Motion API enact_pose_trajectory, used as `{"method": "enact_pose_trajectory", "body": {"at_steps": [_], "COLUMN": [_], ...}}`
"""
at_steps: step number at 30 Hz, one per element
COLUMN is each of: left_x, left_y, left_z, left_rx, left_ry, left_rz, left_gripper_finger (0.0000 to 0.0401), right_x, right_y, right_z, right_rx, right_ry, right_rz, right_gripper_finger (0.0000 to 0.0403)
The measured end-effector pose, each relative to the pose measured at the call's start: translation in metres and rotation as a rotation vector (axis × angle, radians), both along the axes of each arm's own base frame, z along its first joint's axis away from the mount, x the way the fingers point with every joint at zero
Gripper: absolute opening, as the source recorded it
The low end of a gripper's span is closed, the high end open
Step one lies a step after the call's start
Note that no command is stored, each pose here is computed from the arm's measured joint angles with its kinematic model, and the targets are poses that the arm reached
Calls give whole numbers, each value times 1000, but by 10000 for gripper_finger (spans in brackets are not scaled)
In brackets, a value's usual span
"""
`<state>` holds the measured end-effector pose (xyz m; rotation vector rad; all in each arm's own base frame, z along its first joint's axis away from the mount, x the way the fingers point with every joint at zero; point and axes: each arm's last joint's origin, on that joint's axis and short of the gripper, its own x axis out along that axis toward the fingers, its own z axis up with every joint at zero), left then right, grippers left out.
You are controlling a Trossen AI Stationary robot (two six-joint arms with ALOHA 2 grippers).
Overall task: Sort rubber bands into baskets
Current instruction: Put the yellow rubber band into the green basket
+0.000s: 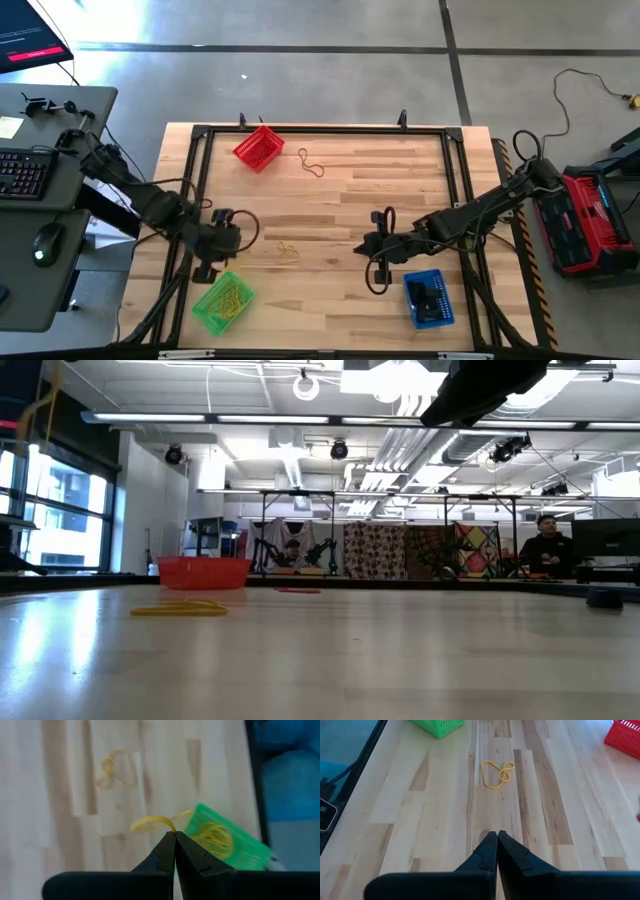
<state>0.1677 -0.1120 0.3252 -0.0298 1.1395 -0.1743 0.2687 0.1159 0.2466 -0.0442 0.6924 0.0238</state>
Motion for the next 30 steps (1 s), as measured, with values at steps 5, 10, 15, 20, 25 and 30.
{"method": "enact_pose_trajectory", "body": {"at_steps": [5, 10, 15, 20, 25, 30], "left_x": [-13, -23, -24, -15, -6, -2], "left_y": [-18, -33, -52, -75, -93, -100], "left_z": [0, -3, -13, -27, -40, -52], "left_rx": [-88, -100, -91, -102, -114, -98], "left_ry": [53, 68, 107, 115, 128, 183], "left_rz": [29, 69, 84, 60, 42, 69], "left_gripper_finger": [0, 0, 0, 0, 0, 0], "right_x": [0, 0, 0, 0, 0, 0], "right_y": [0, 0, 0, 0, 0, 0], "right_z": [0, 0, 0, 0, 0, 0], "right_rx": [0, 0, 0, 0, -1, -1], "right_ry": [0, 0, 0, 0, 0, 0], "right_rz": [0, 0, 0, 0, 0, 0], "right_gripper_finger": [0, 0, 0, 0, 0, 0]}}
